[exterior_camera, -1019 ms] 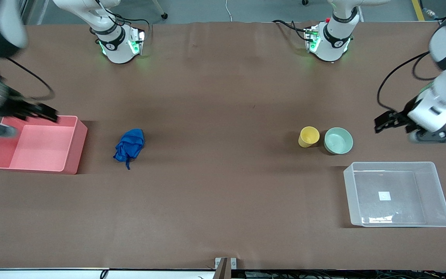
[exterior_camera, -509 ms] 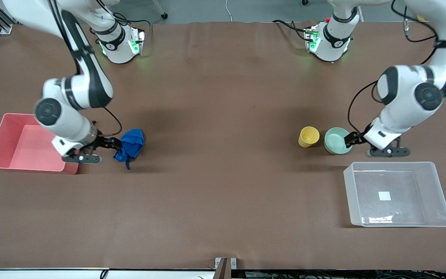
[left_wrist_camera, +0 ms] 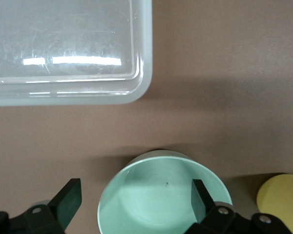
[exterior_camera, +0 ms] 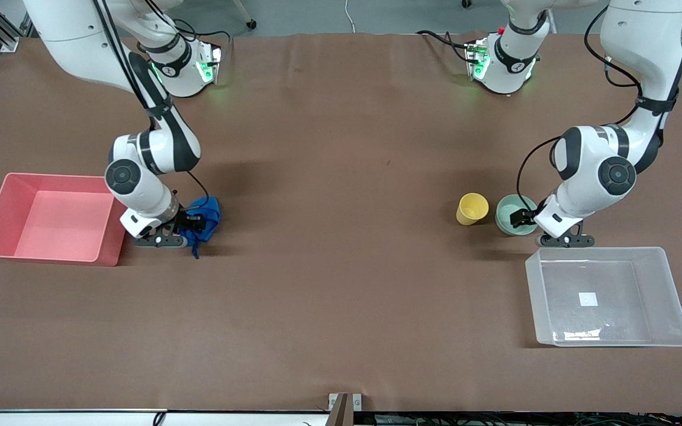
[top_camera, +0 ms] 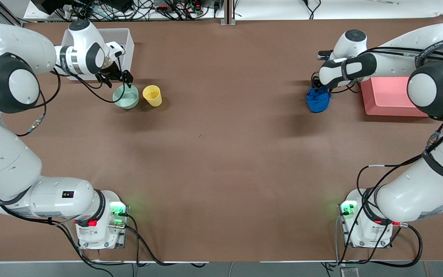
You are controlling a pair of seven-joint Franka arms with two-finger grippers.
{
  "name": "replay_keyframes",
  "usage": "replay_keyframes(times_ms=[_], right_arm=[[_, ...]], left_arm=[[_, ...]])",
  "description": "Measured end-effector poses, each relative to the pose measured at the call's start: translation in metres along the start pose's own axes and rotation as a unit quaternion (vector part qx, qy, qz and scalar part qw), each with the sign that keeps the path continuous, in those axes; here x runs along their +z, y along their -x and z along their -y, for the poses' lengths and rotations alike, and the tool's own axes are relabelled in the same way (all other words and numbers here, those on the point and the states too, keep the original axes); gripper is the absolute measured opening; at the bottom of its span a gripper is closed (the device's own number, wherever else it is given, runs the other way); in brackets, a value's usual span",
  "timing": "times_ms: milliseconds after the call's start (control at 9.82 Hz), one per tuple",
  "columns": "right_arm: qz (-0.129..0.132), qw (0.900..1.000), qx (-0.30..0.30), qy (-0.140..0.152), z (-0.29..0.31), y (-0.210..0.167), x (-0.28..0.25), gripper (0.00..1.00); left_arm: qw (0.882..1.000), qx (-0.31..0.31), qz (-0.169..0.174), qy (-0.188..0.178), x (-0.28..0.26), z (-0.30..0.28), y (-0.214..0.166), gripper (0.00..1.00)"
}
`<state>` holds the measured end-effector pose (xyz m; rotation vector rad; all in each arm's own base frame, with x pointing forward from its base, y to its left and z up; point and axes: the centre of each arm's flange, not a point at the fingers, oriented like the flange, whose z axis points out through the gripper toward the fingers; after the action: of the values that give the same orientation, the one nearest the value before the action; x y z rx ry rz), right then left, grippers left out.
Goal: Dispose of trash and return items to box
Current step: 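Reach the right gripper to the blue cloth while the left gripper reaches the bowl, then lift the blue cloth with the right gripper and drop it into the pink bin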
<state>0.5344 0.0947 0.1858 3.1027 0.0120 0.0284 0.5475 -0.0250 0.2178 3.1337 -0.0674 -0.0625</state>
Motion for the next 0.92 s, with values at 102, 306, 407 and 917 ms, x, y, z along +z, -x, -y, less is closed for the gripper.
replay_keyframes(times_ms=[102, 306, 407, 917], right_arm=[[0.002, 1.000, 0.003, -0.001, 0.000, 0.001, 0.002, 0.41], [0.019, 1.000, 0.020, -0.004, 0.003, 0.002, -0.001, 0.12], [0.040, 0.999, 0.032, -0.005, 0.003, -0.003, -0.017, 0.12], [0.084, 0.995, 0.034, -0.041, -0.171, -0.019, -0.286, 0.12]], left_arm=[[1.000, 0.003, 0.006, 0.000, 0.007, 0.002, 0.004, 0.96], [1.000, 0.008, 0.017, 0.000, 0.019, 0.002, 0.011, 0.87], [1.000, 0.008, 0.020, 0.000, 0.021, 0.002, 0.013, 0.70], [1.000, 0.019, 0.024, 0.000, 0.011, 0.009, 0.025, 0.05]])
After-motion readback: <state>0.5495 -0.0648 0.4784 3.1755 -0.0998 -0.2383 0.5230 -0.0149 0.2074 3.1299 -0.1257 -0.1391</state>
